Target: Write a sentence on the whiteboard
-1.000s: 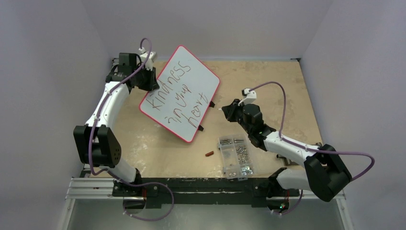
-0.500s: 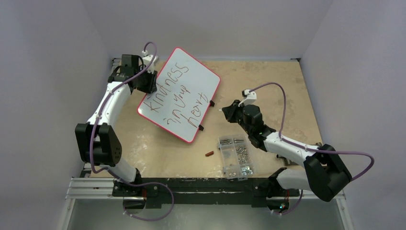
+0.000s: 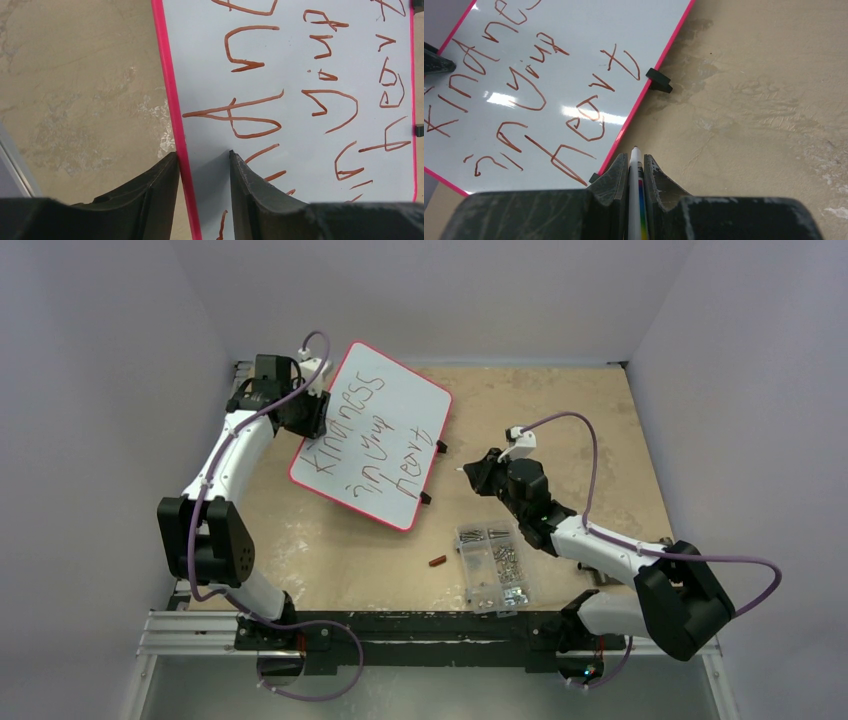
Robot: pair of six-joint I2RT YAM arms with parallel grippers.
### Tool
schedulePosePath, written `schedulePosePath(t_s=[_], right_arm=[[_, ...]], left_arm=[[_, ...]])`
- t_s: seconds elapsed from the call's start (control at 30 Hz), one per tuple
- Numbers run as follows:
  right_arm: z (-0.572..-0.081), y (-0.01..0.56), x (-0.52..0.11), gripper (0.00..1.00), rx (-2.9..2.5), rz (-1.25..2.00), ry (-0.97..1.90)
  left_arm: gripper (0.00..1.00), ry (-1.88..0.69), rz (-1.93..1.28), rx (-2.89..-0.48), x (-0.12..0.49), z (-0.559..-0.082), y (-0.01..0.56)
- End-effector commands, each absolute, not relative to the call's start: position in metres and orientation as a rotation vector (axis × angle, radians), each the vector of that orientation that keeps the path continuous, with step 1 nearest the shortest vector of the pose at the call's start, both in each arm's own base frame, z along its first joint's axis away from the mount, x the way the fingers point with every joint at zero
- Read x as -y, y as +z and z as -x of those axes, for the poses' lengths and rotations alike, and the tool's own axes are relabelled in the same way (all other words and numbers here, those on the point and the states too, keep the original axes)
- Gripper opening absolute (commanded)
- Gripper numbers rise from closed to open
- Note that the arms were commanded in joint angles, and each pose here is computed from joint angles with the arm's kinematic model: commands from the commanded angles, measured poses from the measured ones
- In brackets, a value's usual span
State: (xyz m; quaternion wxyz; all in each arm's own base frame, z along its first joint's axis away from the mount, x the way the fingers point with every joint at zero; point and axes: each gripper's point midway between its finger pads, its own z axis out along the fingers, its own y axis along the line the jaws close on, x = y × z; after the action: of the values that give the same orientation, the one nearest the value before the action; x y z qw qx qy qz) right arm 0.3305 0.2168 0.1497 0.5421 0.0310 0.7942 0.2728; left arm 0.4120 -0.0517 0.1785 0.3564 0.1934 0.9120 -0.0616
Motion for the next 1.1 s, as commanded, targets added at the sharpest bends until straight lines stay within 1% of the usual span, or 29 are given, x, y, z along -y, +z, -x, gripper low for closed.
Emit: schedulePosePath(t_s=[0.0, 0.2, 0.57, 0.6, 0.7, 0.77, 0.9, 1.0, 1.07], right_arm=[[-0.335, 0.163, -0.217, 0.0, -1.832, -0.098, 0.665], [-0.335, 0.161, -0.217, 0.0, -1.836, -0.095, 0.664], [-0.336, 0.162, -0.217, 0.0, -1.836, -0.093, 0.655], [-0.337, 0.163, -0.217, 0.0, -1.836, -0.093, 0.652], [-0.337, 0.167, -0.216, 0.0, -1.832, -0.089, 0.646], [-0.336, 0.174, -0.214, 0.0, -1.819, -0.087, 0.644], [-0.329, 0.18, -0.209, 0.0, -1.809, -0.083, 0.641], [-0.324, 0.183, -0.206, 0.0, -1.809, -0.081, 0.644], [-0.321, 0.188, -0.203, 0.0, -1.802, -0.085, 0.644]], left_arm=[[0.4, -0.152, -0.542, -2.395, 0.053, -0.402, 0.175], [0.43, -0.168, -0.548, -2.352, 0.059, -0.4, 0.192], [0.52, -0.255, -0.542, -2.231, 0.076, -0.39, 0.239], [0.53, -0.256, -0.537, -2.223, 0.077, -0.389, 0.242], [0.62, -0.242, -0.514, -2.193, 0.075, -0.385, 0.259], [0.65, -0.213, -0.517, -2.169, 0.076, -0.376, 0.273], [0.65, -0.151, -0.574, -2.112, 0.09, -0.351, 0.299], [0.66, -0.198, -0.62, -2.082, 0.113, -0.324, 0.303], [0.66, -0.259, -0.685, -2.073, 0.136, -0.302, 0.295]])
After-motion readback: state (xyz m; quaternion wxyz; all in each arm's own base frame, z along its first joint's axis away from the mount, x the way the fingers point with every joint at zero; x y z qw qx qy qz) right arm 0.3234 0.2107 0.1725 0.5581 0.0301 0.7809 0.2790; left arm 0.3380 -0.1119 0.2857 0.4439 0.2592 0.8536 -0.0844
